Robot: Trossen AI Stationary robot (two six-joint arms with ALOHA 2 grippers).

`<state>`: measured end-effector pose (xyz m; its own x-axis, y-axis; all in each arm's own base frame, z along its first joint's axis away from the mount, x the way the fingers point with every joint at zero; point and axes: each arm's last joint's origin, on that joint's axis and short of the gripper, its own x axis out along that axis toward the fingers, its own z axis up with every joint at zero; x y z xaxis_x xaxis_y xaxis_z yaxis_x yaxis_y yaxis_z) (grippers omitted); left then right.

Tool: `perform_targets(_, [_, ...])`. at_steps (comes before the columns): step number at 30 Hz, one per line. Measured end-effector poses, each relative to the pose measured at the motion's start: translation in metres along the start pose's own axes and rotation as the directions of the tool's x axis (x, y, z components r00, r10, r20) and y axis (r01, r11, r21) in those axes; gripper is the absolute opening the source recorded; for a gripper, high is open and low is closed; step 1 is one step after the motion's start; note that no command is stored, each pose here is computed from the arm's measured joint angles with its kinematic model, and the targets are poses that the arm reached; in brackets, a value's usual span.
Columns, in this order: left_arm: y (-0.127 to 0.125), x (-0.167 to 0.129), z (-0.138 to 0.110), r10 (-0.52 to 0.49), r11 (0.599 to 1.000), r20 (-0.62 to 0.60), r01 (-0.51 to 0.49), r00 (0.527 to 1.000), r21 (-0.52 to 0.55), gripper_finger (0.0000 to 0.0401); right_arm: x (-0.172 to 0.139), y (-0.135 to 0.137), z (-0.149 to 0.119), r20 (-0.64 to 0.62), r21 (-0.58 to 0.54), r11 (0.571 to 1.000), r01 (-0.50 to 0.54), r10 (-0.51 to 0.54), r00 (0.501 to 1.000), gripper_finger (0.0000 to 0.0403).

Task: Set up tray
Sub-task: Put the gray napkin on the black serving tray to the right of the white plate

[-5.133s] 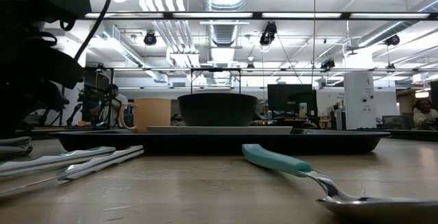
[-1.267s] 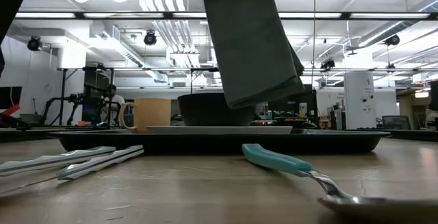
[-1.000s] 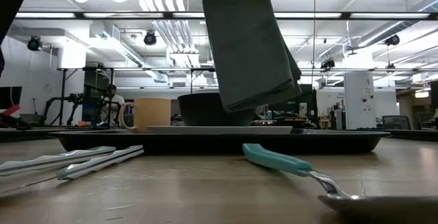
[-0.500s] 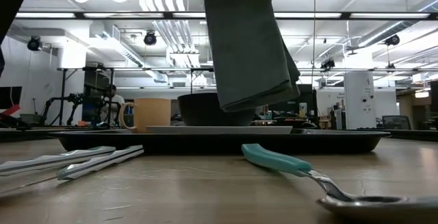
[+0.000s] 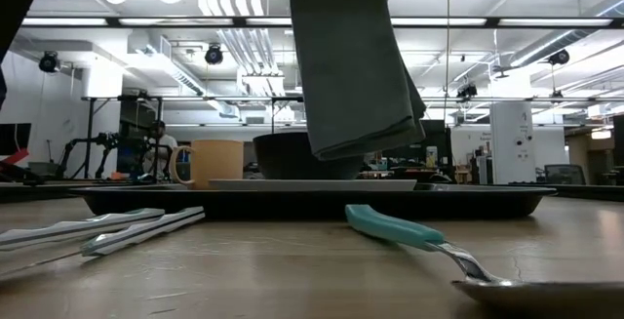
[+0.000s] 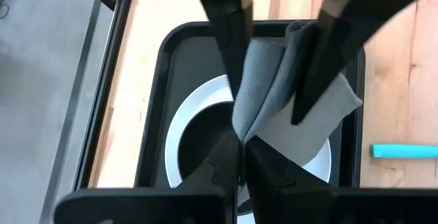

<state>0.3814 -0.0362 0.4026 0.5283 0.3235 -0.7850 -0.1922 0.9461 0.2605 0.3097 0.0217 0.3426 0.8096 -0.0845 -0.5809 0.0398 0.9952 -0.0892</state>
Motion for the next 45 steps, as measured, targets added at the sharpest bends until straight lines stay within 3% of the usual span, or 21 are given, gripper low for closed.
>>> perform_targets(6, [-0.001, 0.0, 0.0, -0.004, 1.0, 0.002, 0.004, 1.0, 0.001, 0.0, 0.0, 0.0, 0.0, -0.002, -0.03, 1.0, -0.001, 0.001, 1.0, 0.0018])
perform_targets(13, [-0.004, -0.006, 0.0, -0.022, 0.999, 0.022, 0.022, 1.0, 0.029, 0.0012, -0.013, -0.002, 0.002, -0.02, -0.01, 1.0, 0.001, -0.002, 1.0, 0.001])
perform_targets(24, [0.023, -0.071, -0.015, -0.026, 1.0, 0.139, 0.026, 0.99, 0.003, 0.0109, -0.086, -0.003, -0.014, 0.023, 0.156, 0.987, 0.035, -0.039, 0.999, 0.0009])
perform_targets(29, [0.032, -0.092, -0.022, -0.031, 0.999, 0.178, 0.034, 0.984, -0.011, 0.0118, -0.103, 0.021, -0.037, -0.004, 0.232, 0.971, -0.049, 0.052, 0.999, 0.0009])
perform_targets(37, [0.035, -0.102, -0.026, -0.036, 0.999, 0.192, 0.039, 0.981, -0.013, 0.0118, -0.103, 0.064, -0.093, -0.017, 0.351, 0.932, -0.086, 0.098, 0.995, 0.0008])
perform_targets(45, [0.033, -0.096, -0.027, -0.035, 0.999, 0.175, 0.037, 0.984, -0.006, 0.0118, -0.07, 0.038, -0.136, 0.006, 0.383, 0.923, -0.041, 0.042, 0.999, 0.0008])
